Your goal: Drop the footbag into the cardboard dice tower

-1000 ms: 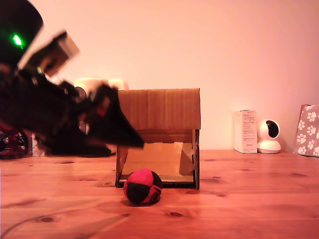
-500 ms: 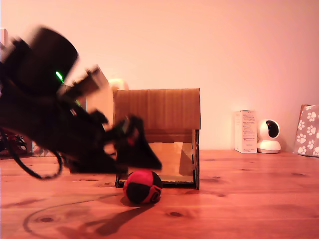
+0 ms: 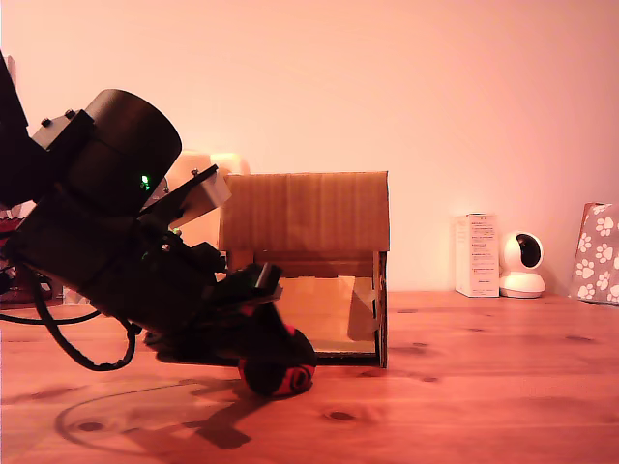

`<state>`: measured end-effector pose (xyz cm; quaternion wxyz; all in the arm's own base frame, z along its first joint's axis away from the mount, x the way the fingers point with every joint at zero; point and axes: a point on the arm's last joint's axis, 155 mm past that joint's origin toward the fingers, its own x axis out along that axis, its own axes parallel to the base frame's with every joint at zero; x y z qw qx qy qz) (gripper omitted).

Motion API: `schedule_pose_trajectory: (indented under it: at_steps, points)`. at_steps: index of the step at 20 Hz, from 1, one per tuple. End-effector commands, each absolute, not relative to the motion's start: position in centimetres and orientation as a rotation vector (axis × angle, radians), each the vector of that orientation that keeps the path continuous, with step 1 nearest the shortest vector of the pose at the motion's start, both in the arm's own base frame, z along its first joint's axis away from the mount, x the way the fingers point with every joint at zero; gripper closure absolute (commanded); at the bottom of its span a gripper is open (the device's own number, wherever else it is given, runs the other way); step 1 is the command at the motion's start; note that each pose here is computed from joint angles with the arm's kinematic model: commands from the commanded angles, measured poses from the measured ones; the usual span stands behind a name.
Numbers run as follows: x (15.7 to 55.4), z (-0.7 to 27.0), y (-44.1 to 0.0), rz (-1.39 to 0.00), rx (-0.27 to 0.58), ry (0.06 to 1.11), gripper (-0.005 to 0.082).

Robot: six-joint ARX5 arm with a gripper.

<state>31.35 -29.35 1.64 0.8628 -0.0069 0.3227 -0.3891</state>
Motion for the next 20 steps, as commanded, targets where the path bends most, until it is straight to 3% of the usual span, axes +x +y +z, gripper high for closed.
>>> schedule_pose_trajectory:
  at_steps: [1, 12, 16, 20]
  points:
    - [30.7, 1.3, -29.8, -0.848, -0.014, 0.704, 0.0623]
    - [27.1, 8.0, -28.8, -0.920, -0.033, 0.739, 0.0622]
    - [26.5, 12.7, -28.3, -0.938, -0.050, 0.634, 0.0622]
    - [27.2, 18.4, -27.6, -0.912, -0.068, 0.445, 0.0622]
